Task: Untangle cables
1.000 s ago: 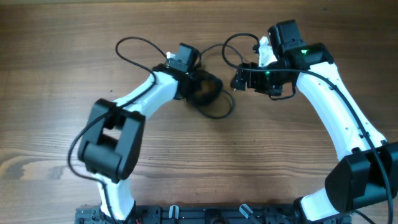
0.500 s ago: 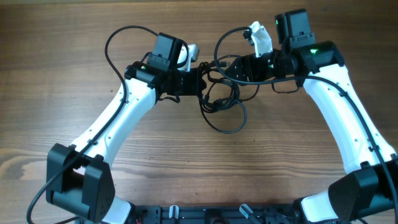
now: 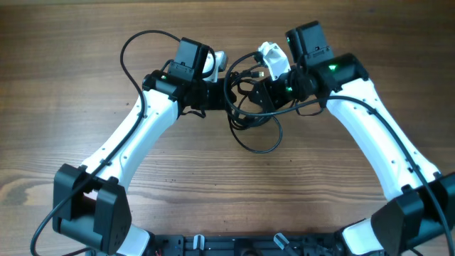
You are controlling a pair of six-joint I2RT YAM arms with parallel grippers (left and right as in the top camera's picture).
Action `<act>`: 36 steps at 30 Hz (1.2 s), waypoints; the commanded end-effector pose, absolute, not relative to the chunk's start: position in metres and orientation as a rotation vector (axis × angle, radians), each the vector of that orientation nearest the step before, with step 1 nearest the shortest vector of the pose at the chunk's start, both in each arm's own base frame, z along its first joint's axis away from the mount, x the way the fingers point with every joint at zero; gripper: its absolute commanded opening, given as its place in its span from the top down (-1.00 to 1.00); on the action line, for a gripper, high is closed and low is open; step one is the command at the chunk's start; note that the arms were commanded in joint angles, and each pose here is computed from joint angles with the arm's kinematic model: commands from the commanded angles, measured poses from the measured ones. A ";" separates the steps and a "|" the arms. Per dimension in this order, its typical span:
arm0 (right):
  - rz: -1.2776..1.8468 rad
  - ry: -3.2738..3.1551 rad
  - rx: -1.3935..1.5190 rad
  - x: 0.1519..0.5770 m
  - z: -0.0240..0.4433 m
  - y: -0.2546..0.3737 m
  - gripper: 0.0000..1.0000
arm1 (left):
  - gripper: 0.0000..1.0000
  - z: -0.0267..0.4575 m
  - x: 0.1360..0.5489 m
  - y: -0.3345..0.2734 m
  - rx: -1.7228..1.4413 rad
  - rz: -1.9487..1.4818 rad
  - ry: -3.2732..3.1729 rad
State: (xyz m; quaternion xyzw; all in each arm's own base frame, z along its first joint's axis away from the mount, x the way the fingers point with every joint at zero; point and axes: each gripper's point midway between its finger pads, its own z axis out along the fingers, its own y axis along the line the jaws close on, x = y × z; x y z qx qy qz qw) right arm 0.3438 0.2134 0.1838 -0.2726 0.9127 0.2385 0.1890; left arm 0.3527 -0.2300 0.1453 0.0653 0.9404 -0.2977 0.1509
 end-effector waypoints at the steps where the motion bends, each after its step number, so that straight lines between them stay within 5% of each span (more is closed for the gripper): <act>1: 0.662 2.623 -0.707 0.347 0.171 0.212 0.77 | 0.92 0.151 0.351 -0.234 0.217 -0.898 2.684; 2: 0.671 2.628 -0.663 0.348 0.174 0.212 0.91 | 0.92 0.151 0.351 -0.234 0.218 -0.897 2.683; 13: 0.794 2.381 0.165 0.354 0.308 0.074 0.91 | 0.92 0.127 0.374 -0.165 -0.331 -0.488 2.740; 19: 0.594 2.412 0.588 0.331 0.291 -0.019 0.91 | 0.92 0.127 0.383 -0.147 -0.406 -0.465 2.718; 25: 0.730 2.402 0.228 0.327 0.301 0.011 0.91 | 0.92 0.137 0.392 -0.160 -0.287 -0.583 2.678; 32: 0.795 2.362 -0.157 0.325 0.310 0.068 0.07 | 0.92 0.191 0.370 -0.238 0.415 -1.172 2.429; 36: 0.816 2.329 -0.275 0.325 0.315 0.095 -0.12 | 0.92 0.207 0.353 -0.253 0.614 -1.315 2.310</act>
